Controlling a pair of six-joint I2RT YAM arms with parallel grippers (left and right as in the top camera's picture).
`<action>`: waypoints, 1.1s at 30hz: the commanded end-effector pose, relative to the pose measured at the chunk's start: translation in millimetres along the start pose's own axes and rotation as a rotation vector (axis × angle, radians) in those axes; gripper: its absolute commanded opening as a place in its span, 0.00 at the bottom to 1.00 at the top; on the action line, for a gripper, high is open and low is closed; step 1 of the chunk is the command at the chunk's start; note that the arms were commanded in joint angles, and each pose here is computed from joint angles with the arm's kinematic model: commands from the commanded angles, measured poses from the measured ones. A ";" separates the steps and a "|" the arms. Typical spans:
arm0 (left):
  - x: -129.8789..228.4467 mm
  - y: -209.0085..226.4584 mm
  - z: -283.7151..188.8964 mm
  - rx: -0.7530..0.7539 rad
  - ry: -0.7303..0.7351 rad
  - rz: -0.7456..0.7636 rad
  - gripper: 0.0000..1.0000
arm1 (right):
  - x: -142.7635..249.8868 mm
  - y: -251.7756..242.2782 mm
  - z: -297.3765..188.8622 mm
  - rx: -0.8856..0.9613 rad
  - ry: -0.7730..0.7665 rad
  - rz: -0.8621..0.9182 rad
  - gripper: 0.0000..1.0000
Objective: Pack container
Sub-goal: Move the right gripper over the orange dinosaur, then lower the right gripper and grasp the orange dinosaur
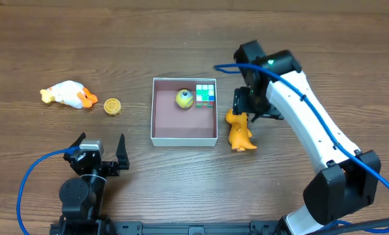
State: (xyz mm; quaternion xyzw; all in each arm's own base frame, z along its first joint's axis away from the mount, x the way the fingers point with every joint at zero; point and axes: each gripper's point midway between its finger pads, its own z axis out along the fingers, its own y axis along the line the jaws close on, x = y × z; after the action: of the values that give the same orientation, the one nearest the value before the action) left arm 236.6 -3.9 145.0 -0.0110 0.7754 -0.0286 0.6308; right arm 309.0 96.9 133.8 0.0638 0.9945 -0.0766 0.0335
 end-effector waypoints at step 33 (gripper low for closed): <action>-0.4 -1.1 -0.2 0.009 -0.005 0.008 1.00 | 20.3 39.1 51.1 -0.152 0.012 -0.042 0.52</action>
State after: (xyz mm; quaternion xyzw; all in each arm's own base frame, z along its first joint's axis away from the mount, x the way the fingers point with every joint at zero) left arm 236.6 -3.9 145.0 -0.0110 0.7754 -0.0286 0.6308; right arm 300.3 130.1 73.3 0.0412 0.9988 -0.0069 0.0249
